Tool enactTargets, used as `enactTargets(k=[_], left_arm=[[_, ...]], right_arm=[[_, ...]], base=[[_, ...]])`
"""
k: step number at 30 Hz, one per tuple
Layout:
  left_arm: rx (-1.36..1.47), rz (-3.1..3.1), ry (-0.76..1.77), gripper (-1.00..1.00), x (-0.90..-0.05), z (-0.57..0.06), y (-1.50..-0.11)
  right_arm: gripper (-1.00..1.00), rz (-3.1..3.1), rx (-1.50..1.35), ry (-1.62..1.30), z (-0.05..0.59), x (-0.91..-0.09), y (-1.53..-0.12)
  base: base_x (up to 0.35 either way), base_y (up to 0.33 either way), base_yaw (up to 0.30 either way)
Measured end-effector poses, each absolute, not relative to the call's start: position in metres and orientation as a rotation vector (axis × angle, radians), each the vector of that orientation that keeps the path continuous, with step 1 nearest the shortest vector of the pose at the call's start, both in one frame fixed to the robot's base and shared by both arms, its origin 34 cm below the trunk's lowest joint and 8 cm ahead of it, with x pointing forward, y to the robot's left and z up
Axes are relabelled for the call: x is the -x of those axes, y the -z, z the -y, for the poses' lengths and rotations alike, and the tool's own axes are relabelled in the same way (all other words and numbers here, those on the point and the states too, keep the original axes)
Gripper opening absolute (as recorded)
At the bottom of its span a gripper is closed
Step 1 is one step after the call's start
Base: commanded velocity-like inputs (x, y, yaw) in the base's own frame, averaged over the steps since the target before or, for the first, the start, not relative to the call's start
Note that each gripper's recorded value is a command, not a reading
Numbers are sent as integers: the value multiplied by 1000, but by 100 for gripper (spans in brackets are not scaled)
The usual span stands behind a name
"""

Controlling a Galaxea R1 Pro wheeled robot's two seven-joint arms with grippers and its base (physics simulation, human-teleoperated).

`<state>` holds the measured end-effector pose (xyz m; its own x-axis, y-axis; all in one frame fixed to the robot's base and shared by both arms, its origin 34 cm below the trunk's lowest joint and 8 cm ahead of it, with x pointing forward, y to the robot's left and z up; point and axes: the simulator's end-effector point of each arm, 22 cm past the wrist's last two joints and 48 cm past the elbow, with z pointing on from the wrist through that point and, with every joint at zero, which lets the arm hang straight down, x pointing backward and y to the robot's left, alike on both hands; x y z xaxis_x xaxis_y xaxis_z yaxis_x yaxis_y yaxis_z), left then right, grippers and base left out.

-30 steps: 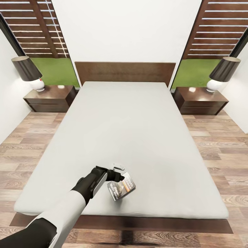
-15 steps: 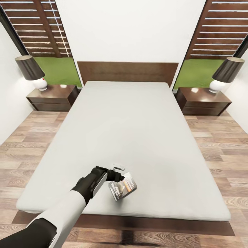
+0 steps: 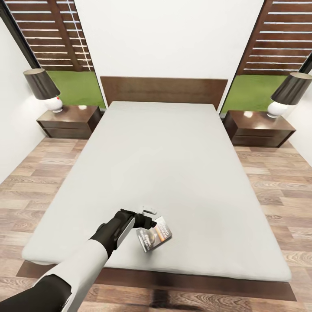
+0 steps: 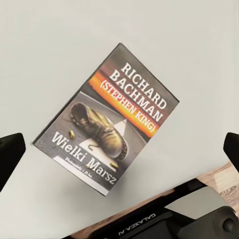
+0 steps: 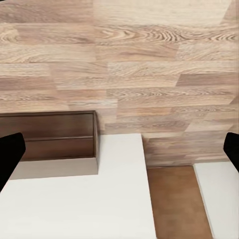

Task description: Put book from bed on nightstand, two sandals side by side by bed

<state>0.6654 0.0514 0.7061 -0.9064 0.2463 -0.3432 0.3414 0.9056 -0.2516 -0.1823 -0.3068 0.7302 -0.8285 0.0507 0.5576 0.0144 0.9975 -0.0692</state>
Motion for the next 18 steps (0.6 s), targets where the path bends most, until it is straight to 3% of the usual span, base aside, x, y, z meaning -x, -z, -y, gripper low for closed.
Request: enactTargets(k=[18], left_arm=[[-437,-2764,446,100,-665,-51,-706]], right_arm=[[100,2546,46,-83,307,182,-730]], base=[[0,-15,2]])
